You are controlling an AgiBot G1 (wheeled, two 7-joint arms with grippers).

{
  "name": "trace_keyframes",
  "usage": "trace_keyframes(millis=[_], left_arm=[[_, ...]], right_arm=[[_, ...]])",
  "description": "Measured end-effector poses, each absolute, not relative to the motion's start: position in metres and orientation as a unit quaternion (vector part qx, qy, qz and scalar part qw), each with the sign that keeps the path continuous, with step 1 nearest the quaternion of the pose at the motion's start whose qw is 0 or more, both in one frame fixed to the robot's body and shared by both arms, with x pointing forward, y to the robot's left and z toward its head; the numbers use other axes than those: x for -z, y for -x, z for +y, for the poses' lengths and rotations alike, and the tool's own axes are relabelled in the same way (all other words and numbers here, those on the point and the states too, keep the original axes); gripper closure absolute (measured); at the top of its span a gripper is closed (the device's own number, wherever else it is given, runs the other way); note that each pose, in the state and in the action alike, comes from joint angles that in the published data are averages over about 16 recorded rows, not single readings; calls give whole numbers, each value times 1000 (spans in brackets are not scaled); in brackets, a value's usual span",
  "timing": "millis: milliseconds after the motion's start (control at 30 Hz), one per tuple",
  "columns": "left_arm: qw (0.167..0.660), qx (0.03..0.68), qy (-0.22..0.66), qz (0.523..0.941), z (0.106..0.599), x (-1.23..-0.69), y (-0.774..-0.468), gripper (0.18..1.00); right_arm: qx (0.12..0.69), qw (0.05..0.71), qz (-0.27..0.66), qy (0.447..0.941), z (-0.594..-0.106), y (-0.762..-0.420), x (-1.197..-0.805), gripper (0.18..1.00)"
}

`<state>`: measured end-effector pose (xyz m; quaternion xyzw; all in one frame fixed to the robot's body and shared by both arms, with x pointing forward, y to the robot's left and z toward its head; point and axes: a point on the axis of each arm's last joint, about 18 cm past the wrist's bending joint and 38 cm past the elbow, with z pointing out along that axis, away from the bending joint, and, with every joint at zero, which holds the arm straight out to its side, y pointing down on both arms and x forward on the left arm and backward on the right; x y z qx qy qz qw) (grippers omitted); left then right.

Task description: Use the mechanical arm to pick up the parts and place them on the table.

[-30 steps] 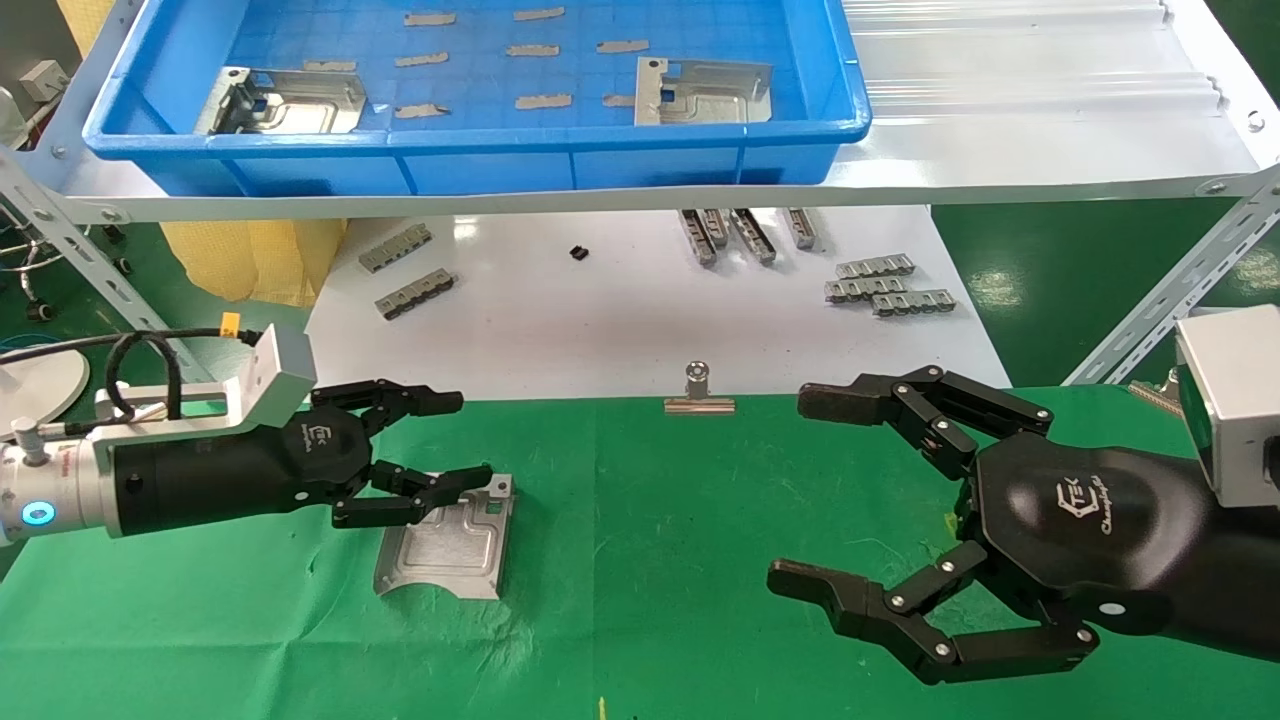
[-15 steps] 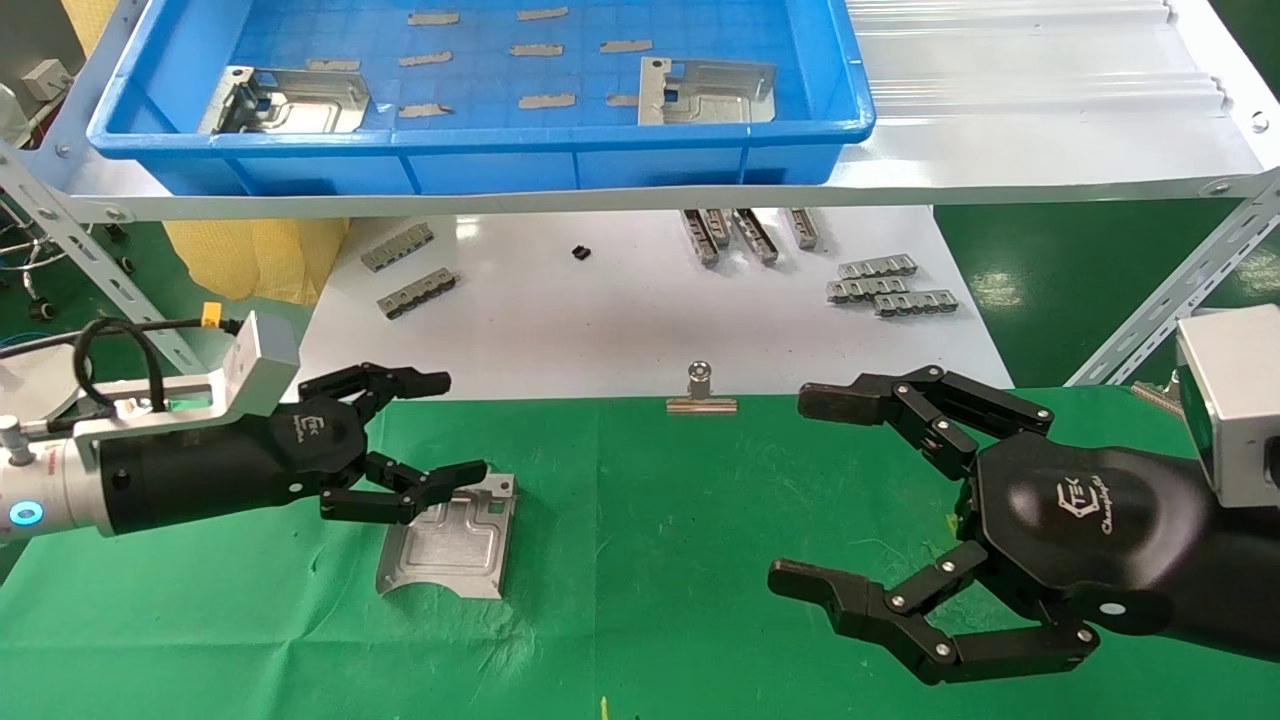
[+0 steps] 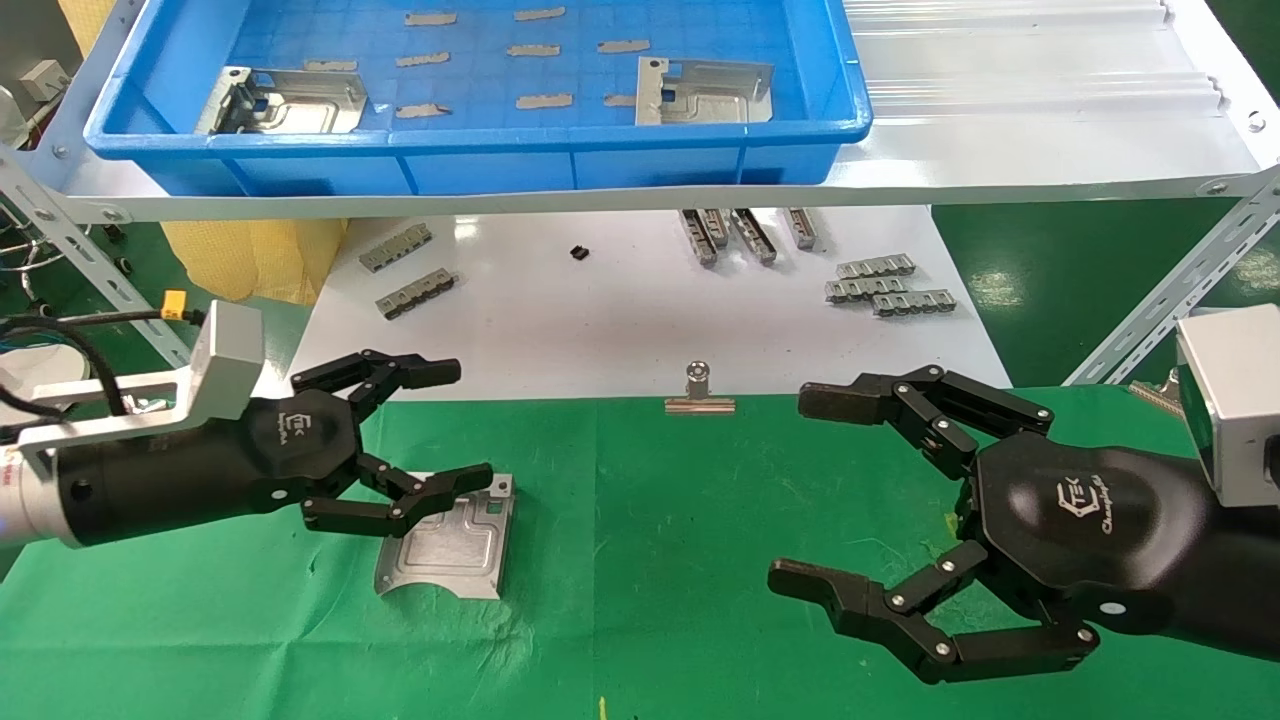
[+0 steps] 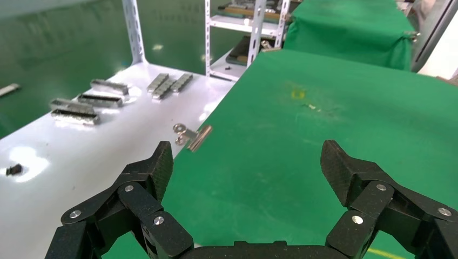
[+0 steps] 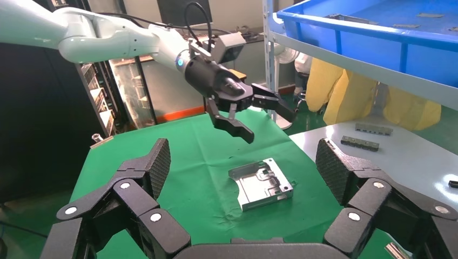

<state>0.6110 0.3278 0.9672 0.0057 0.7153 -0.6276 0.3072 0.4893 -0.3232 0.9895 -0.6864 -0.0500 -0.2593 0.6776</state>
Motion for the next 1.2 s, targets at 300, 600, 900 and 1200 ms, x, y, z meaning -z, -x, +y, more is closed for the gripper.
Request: trace_keyframes(millis=[300, 600, 900, 1200], left_arm=[[297, 645, -26, 704, 325, -975, -586, 183], [285, 656, -48, 697, 320, -983, -555, 183], [268, 661, -72, 697, 312, -989, -520, 183], [251, 660, -95, 702, 303, -992, -488, 183]], right_arm=[[259, 678, -50, 686, -323, -489, -990, 179], [259, 678, -50, 686, -323, -489, -990, 179], [259, 678, -50, 686, -323, -489, -990, 179], [259, 678, -50, 686, -323, -489, -990, 179]])
